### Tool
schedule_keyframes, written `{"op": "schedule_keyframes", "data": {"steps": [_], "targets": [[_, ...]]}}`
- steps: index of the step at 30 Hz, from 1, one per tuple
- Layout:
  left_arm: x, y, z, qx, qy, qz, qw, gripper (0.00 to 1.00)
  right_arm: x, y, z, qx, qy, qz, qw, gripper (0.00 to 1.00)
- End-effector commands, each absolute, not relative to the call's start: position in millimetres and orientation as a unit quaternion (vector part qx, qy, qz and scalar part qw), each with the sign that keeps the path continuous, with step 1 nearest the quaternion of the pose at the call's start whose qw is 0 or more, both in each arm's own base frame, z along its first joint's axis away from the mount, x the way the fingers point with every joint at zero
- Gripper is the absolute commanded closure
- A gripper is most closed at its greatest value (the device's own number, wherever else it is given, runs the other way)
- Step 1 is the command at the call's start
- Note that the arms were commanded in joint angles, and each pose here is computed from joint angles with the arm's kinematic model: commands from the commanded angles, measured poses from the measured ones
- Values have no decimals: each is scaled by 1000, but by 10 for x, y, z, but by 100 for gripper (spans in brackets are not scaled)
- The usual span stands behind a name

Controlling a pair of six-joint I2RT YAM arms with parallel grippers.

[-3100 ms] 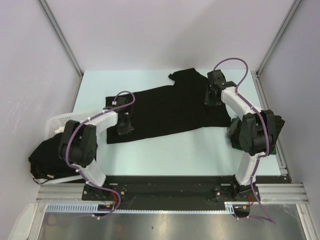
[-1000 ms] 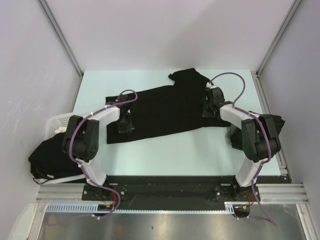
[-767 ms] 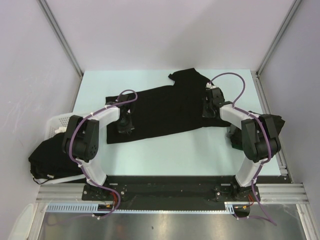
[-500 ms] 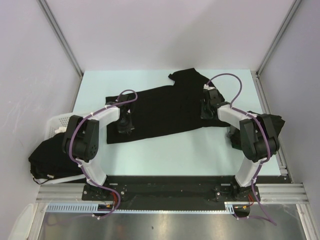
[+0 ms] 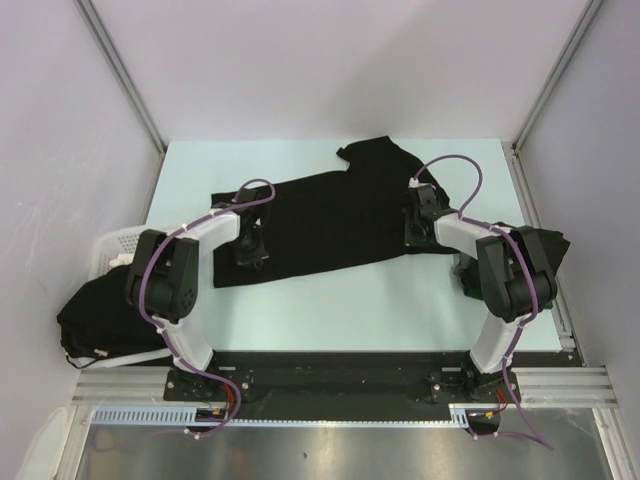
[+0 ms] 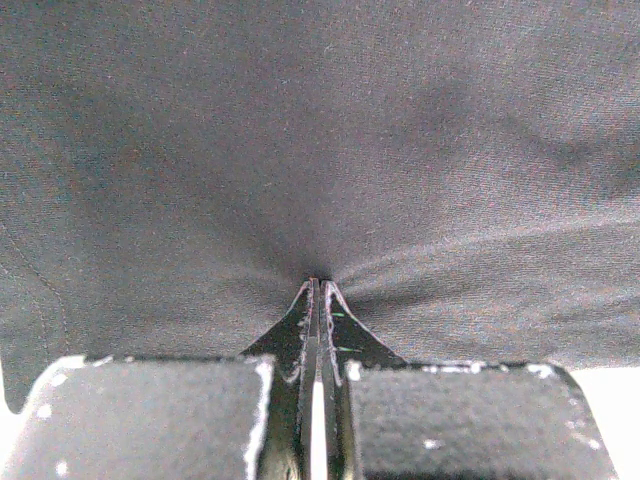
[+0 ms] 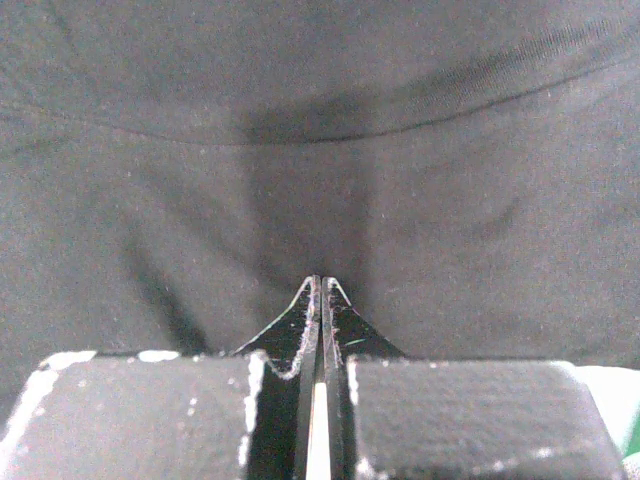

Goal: Fold and stack the t-shirts
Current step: Fold the flattened tshirt in 1/3 of the way

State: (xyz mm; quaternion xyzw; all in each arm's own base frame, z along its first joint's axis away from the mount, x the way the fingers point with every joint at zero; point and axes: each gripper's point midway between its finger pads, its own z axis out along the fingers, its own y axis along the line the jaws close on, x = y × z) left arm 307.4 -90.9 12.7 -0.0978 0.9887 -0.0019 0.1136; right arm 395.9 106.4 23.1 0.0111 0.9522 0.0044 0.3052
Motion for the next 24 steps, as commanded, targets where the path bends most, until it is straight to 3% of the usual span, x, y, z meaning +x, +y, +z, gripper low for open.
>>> {"op": "schedule_keyframes", "data": {"steps": [1, 24], "targets": [[2663, -924, -97, -84, 996, 3, 24, 100, 3983, 1006, 336, 25, 945, 2, 326, 100], [2624, -894, -99, -68, 997, 5, 23, 100, 3658, 1018, 74, 35, 965, -8, 258, 100]]}}
